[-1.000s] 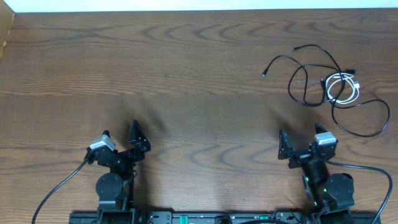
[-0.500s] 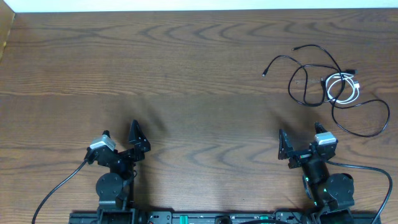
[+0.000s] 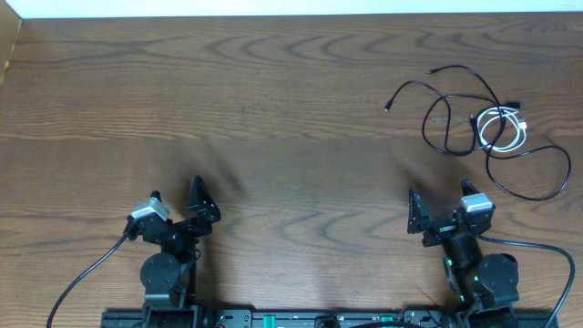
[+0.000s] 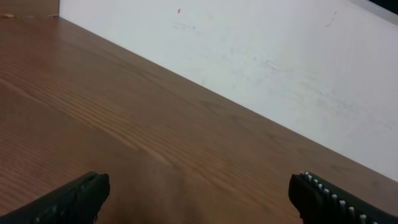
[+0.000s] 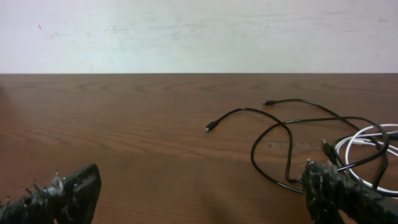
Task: Untangle cables
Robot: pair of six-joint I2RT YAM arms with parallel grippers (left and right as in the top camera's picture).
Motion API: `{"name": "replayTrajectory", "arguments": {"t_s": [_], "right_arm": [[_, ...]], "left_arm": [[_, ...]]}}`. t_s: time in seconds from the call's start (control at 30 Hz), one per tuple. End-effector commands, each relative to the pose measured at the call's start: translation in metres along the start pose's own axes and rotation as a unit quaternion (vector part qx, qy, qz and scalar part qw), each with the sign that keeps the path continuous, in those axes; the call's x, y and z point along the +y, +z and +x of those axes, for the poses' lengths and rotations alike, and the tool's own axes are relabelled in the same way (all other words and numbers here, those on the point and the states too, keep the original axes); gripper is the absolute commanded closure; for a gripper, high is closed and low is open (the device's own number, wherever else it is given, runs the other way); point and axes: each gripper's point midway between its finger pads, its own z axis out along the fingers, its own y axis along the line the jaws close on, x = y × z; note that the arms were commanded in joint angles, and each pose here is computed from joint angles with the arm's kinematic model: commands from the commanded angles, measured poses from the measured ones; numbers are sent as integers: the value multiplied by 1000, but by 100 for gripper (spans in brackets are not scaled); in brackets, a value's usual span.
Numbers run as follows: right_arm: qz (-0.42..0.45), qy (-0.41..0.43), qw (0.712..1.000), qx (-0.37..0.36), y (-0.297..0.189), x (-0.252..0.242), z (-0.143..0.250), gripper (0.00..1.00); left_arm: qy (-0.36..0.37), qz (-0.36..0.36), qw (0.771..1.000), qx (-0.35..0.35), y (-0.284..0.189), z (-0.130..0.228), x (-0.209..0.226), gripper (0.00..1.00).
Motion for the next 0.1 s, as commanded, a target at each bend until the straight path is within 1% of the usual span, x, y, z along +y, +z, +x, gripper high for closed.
{"name": "replayTrajectory", "arguments": {"t_s": [0.0,0.07], "right_arm": [[9,4,1000,1,0,-4,1,1],[9,4,1000,1,0,-4,1,1]], "left_arm": [[11,-18,1000,21,0,14,10,2],[11,-18,1000,21,0,14,10,2]]}}
